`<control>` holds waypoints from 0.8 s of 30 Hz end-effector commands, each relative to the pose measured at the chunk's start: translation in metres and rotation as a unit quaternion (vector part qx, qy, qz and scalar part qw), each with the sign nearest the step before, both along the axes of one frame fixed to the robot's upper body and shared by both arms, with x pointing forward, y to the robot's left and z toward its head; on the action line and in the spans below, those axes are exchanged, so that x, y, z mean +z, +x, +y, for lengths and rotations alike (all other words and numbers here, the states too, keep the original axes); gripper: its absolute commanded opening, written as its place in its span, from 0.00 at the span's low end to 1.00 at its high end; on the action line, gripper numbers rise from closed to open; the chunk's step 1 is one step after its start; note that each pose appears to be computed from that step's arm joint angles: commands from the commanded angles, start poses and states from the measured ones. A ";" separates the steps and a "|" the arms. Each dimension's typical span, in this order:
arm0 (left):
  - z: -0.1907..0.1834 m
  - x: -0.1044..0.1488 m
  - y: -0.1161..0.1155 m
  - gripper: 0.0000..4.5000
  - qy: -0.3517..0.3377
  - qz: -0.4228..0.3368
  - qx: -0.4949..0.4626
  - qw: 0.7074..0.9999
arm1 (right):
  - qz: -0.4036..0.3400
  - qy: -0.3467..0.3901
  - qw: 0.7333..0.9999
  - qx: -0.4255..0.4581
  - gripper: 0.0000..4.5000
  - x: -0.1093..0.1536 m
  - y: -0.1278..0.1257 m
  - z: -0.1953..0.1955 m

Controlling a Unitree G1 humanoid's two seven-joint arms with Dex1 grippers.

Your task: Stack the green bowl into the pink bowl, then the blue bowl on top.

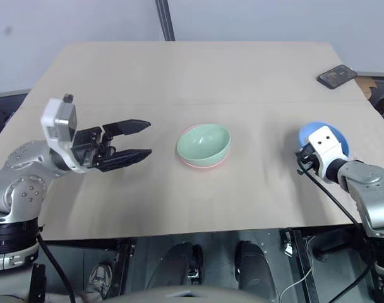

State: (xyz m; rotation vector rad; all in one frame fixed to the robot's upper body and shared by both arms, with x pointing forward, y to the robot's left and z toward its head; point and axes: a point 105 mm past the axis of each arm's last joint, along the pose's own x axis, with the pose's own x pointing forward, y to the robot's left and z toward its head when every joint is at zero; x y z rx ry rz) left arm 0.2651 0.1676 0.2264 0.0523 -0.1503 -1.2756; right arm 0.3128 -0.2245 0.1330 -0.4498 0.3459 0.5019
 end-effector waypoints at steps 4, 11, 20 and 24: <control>0.007 0.002 -0.001 0.86 -0.010 -0.019 0.029 0.999 | -0.123 0.049 0.961 0.244 0.01 0.075 -0.023 0.101; 0.011 -0.007 -0.002 0.86 -0.014 -0.011 0.054 0.998 | -0.126 0.018 0.908 0.398 0.01 0.077 -0.029 0.175; 0.014 -0.012 -0.013 0.86 -0.017 -0.007 0.081 0.997 | -0.094 -0.049 0.877 0.469 0.01 0.046 -0.030 0.197; 0.014 -0.014 -0.016 0.86 -0.018 -0.005 0.090 0.996 | -0.098 -0.043 0.873 0.476 0.43 0.052 -0.028 0.203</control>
